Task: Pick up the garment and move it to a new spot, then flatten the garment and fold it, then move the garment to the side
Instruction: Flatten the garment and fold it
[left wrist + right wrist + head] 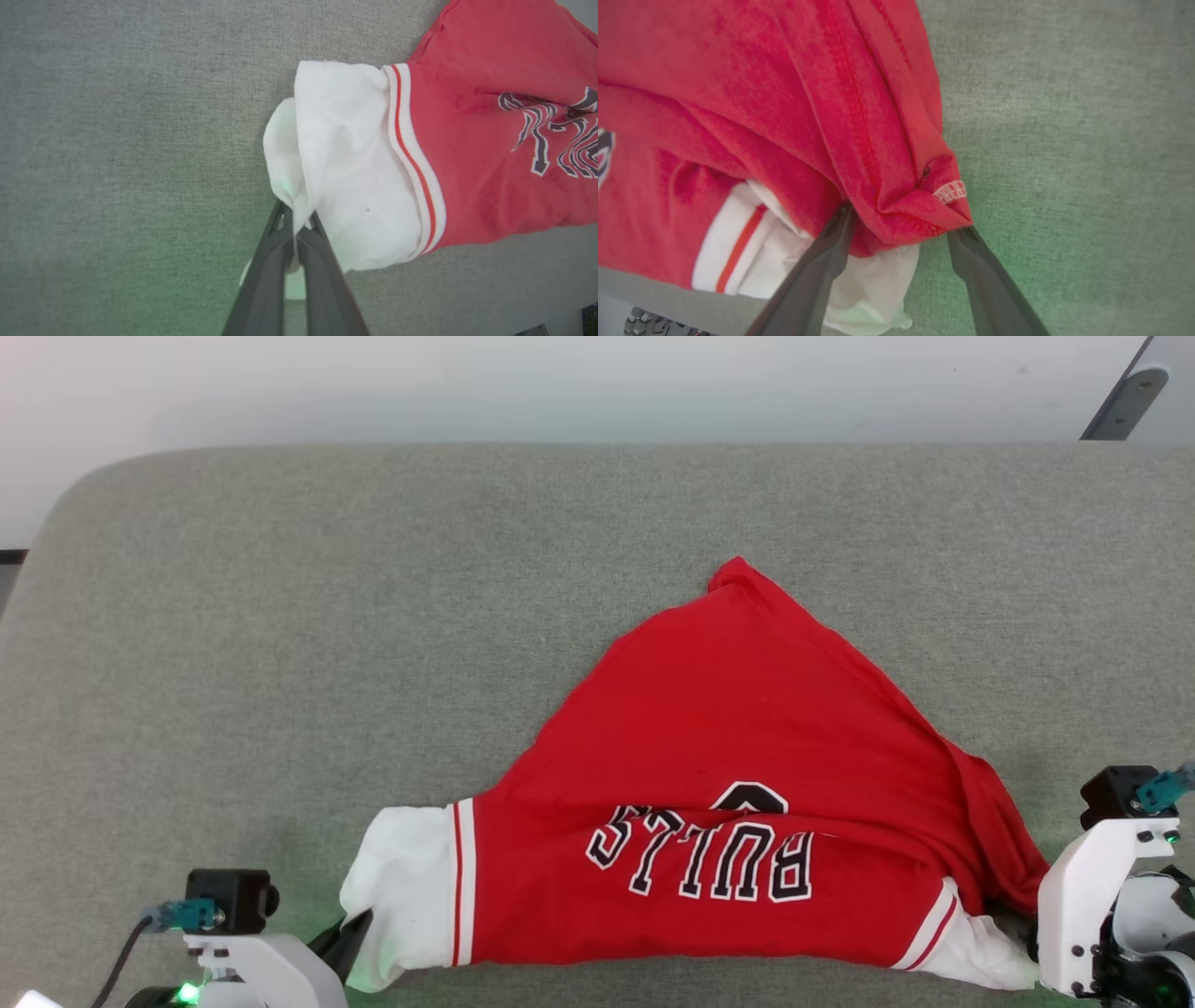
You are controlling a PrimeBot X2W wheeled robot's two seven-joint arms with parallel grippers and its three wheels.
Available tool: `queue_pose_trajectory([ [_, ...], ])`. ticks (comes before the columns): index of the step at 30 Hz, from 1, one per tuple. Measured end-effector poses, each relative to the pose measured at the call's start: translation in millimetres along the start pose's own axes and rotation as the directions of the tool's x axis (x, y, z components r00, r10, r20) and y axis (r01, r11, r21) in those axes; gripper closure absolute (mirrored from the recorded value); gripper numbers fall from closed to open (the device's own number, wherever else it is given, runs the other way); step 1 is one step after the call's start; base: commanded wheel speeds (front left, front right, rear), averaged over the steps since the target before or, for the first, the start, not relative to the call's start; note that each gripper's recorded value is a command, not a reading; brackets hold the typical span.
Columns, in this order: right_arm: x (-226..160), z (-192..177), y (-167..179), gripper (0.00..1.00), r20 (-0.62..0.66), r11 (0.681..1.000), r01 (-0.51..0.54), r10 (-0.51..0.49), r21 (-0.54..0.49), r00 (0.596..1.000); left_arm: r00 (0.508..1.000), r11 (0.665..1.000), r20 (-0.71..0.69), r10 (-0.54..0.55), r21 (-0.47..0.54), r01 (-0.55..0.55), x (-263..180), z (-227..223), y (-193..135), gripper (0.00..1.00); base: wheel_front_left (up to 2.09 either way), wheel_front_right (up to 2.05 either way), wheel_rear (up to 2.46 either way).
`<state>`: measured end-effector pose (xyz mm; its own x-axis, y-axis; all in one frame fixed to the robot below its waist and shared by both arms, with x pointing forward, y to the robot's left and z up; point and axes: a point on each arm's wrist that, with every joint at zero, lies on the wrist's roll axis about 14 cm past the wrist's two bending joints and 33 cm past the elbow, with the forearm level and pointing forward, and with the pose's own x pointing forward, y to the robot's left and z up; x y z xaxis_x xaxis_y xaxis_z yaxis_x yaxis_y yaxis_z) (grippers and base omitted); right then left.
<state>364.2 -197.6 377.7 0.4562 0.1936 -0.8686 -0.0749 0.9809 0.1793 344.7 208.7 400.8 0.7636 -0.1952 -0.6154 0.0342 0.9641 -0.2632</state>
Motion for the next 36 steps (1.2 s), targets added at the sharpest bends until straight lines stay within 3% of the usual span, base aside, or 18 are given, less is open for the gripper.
queue_pose_trajectory([
  [5,-15.9,8.2,2.3,0.0,0.023,1.0,-0.005,0.005,-0.001,1.0,1.0,1.0,0.01,-0.005,0.003,0.005,-2.7,0.5,-2.3,1.0,0.0,0.0,0.0],
  [13,-60.4,65.1,32.5,0.0,0.197,0.994,-0.044,0.063,-0.099,0.978,1.0,1.0,0.013,-0.002,-0.005,0.002,-10.1,-2.1,-2.5,1.0,0.0,0.0,0.0],
  [21,-81.2,151.0,82.3,0.0,0.464,0.966,-0.066,0.179,-0.251,0.867,1.0,1.0,0.023,0.003,-0.014,-0.003,-13.6,-2.0,-1.1,1.0,0.0,0.0,0.0],
  [24,-71.0,173.1,106.7,0.0,0.503,0.945,-0.081,0.241,-0.318,0.83,1.0,1.0,0.022,0.001,-0.019,-0.001,-12.7,-3.1,-1.5,1.0,0.0,0.0,0.0],
  [28,-46.1,200.1,121.6,0.0,0.526,0.92,-0.048,0.265,-0.39,0.808,1.0,1.0,0.022,-0.004,-0.026,0.005,-8.8,-2.7,-1.7,1.0,0.0,0.0,0.0],
  [36,25.7,212.7,148.4,0.0,0.395,0.867,-0.045,0.272,-0.496,0.878,1.0,0.999,0.015,-0.007,-0.04,0.008,-1.2,-4.6,-0.6,1.0,0.0,0.0,0.0],
])
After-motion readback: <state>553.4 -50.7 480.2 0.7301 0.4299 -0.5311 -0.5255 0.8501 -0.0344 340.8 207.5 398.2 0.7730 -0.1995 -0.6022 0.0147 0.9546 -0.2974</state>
